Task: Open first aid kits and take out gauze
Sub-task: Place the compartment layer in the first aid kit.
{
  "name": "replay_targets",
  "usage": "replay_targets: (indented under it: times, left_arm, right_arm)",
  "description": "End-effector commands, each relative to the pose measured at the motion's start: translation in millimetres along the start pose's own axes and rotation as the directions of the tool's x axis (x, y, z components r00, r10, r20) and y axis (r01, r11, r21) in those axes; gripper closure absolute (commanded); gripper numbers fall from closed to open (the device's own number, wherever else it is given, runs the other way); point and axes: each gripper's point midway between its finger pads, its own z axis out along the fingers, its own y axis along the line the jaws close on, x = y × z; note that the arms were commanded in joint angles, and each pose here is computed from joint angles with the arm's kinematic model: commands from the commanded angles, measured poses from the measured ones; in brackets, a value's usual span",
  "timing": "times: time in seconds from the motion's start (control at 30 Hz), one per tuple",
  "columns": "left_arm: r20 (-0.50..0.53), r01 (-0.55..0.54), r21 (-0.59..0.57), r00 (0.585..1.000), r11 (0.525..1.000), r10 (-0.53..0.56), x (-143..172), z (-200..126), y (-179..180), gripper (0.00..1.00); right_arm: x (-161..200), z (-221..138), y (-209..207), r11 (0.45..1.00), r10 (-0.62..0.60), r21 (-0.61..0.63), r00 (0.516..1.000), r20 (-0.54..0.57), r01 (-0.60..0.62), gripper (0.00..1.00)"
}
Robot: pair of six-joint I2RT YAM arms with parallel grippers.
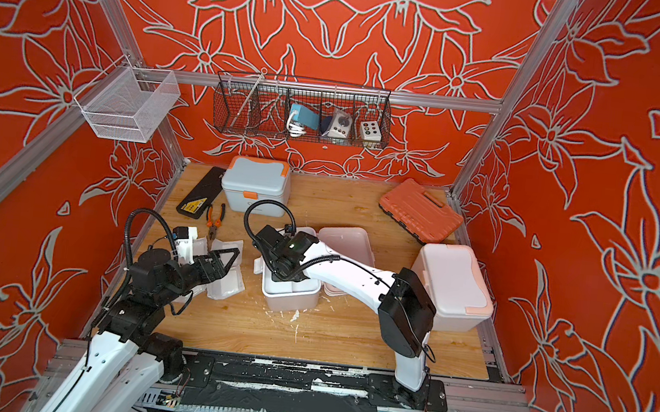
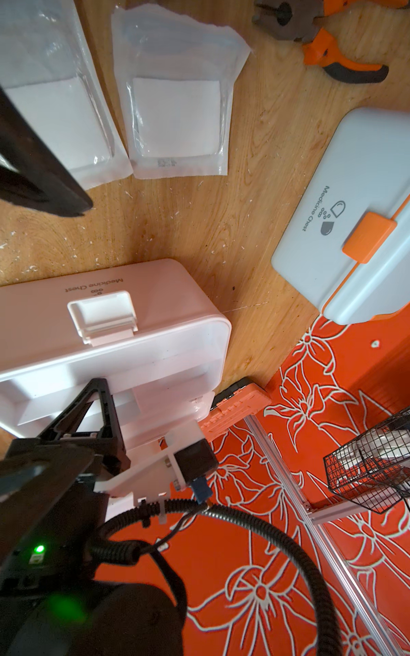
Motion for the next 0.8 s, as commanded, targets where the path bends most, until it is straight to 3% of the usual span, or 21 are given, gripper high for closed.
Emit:
replay_targets:
  times: [0.0,0.33,0.63,0.77]
  left_arm:
    - [0.009,-0.022,0.031,1.000,0.999,0.022,-2,2,-5,0.03]
    - [-0.034,-0.013,0.054,0.999,0.998,0.015,3,8,-8,0.03]
    - [-0.078,0.009,0.078,0.997,0.997,-0.003,8,13,-11,0.03]
    - [-0.086,0.019,0.086,0.996,0.996,-0.011,9,13,-12,0.03]
  right_arm:
    - [24,21,-21,0.993,0.015,0.119,0.997,-0.079,-0.005,1.00]
    - [32,2,-65,0.960,0.071,0.273,0.997,-0.040,-0.058,1.00]
    - [18,-2,-49,0.981,0.060,0.186,0.998,0.007,-0.060,1.00]
    - [12,-10,-44,0.987,0.038,0.155,0.999,0.018,-0.040,0.69]
